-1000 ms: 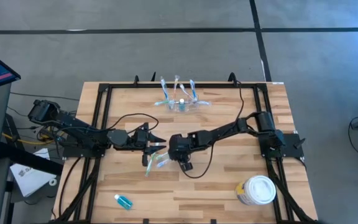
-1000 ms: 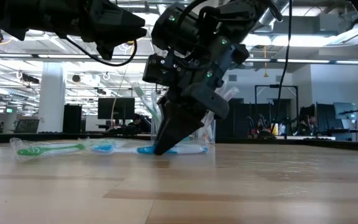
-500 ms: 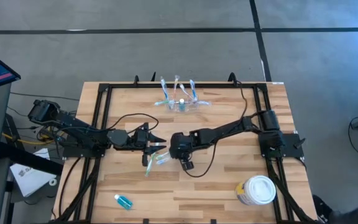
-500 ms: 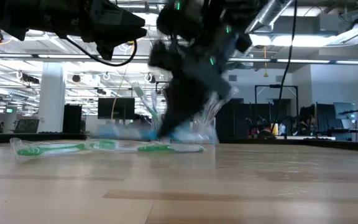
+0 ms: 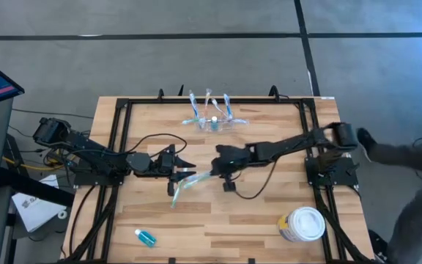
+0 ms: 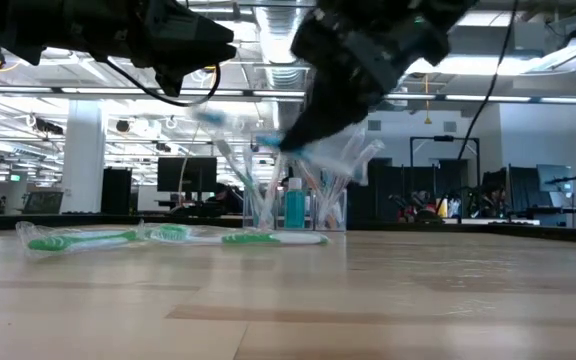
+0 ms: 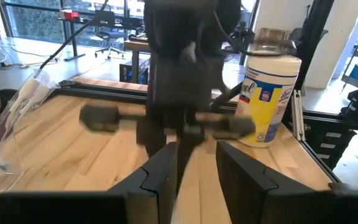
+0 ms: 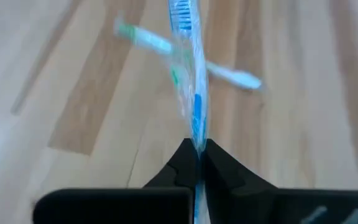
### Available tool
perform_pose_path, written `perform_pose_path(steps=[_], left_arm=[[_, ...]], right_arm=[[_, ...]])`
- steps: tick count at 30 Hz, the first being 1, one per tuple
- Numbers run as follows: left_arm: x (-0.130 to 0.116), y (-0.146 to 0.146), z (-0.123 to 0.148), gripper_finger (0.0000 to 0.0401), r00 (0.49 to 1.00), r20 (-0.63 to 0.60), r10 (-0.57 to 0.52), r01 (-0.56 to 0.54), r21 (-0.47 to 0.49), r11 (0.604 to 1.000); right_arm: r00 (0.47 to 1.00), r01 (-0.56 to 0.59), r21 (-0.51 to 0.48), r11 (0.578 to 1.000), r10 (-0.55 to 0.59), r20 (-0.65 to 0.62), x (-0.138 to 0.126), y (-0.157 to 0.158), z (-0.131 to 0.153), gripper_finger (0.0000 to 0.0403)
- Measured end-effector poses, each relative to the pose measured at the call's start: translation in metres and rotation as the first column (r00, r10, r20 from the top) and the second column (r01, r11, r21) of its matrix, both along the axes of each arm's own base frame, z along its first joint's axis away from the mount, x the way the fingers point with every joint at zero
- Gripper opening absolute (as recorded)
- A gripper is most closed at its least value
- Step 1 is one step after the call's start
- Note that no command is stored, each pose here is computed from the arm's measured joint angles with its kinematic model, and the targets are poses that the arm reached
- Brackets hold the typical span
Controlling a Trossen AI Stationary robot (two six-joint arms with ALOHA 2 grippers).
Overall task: Pick & Place toothbrushing station
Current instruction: Put the blue toothbrush into the transparent organizer
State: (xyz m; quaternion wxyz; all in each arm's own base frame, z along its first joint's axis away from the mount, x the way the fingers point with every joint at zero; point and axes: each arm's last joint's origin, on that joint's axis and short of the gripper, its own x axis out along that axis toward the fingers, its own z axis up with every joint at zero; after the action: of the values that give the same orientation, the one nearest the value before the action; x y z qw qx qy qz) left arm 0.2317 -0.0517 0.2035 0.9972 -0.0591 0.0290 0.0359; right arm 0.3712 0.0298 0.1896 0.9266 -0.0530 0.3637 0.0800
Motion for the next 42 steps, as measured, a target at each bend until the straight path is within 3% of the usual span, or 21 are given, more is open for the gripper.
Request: perform_pose_path(steps=[3, 12, 16, 28, 35, 42], left_arm=[[0.0, 0.0, 0.0, 0.0106, 1.0, 0.003, 0.015, -0.015, 0.001, 1.0], [0.0, 0.001, 0.001, 0.0106, 1.0, 0.011, 0.025, -0.025, 0.001, 1.0], [0.0, 0.001, 0.001, 0.0106, 1.0, 0.012, 0.026, -0.026, 0.0, 1.0], [0.002, 0.012, 0.013, 0.0106, 0.985, 0.13, 0.112, -0.108, -0.037, 0.993], [0.002, 0.022, 0.02, 0.0108, 0.968, 0.197, 0.153, -0.156, -0.002, 0.988], [0.005, 0.025, 0.028, 0.0151, 0.96, 0.244, 0.141, -0.151, 0.024, 0.988]], right_arm=[[0.994, 0.009, 0.017, 1.0, -0.01, 0.106, -0.016, -0.002, 0.009, 0.0001], [0.959, 0.081, 0.051, 0.995, -0.091, 0.269, -0.057, -0.012, 0.02, 0.0], [0.908, 0.088, 0.081, 0.993, -0.113, 0.403, -0.066, -0.012, 0.032, 0.0], [0.824, 0.072, 0.103, 0.992, -0.117, 0.555, -0.066, -0.013, 0.049, 0.0001], [0.775, 0.061, 0.114, 0.992, -0.119, 0.621, -0.066, -0.012, 0.057, 0.0002], [0.767, 0.058, 0.115, 0.992, -0.118, 0.63, -0.065, -0.012, 0.059, 0.0002]])
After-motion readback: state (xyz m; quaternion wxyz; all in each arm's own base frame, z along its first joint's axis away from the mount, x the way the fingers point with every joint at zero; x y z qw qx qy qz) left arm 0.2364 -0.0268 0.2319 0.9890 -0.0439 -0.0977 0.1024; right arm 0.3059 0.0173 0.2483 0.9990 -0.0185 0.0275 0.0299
